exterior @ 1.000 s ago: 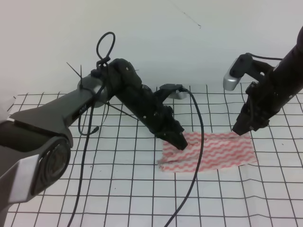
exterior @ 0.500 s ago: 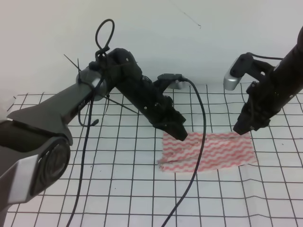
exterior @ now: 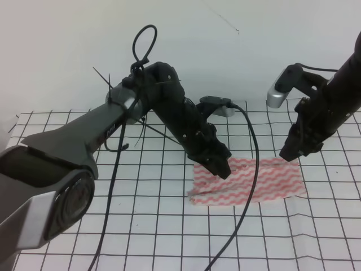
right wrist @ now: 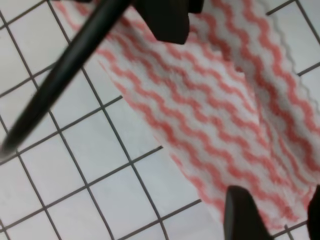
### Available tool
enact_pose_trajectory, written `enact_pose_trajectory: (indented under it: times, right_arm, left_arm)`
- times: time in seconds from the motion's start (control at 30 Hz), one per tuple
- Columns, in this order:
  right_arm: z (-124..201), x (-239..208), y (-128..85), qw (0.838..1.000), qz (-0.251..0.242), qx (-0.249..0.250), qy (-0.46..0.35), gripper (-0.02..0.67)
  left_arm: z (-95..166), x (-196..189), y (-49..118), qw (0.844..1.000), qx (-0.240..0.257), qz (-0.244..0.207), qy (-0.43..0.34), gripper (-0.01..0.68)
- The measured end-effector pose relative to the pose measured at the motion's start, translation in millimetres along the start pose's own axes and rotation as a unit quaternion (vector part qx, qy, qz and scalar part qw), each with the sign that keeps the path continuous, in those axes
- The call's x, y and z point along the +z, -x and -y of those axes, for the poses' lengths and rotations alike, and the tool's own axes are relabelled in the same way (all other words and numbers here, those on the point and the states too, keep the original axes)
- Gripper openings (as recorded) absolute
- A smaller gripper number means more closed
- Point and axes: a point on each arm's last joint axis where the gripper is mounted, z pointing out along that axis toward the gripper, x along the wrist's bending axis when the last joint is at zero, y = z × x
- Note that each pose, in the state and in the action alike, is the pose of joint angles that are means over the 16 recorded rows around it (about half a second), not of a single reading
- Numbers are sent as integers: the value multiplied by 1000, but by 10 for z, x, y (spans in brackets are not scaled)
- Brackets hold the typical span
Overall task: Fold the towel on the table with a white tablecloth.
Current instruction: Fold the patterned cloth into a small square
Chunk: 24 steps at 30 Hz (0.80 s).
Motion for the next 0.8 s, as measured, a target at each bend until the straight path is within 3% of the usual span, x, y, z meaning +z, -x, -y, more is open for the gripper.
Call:
enact_pose_trajectory:
  times: [0.3, 0.8]
  right_arm:
    - [0, 1, -1, 1000, -1, 2, 0, 282]
    - [-1, 2, 0, 1000, 0, 1, 1, 282]
  left_arm:
    - [11, 55, -4, 1000, -4, 3, -5, 194]
    - [16, 81, -6, 1000, 8, 3, -8, 15]
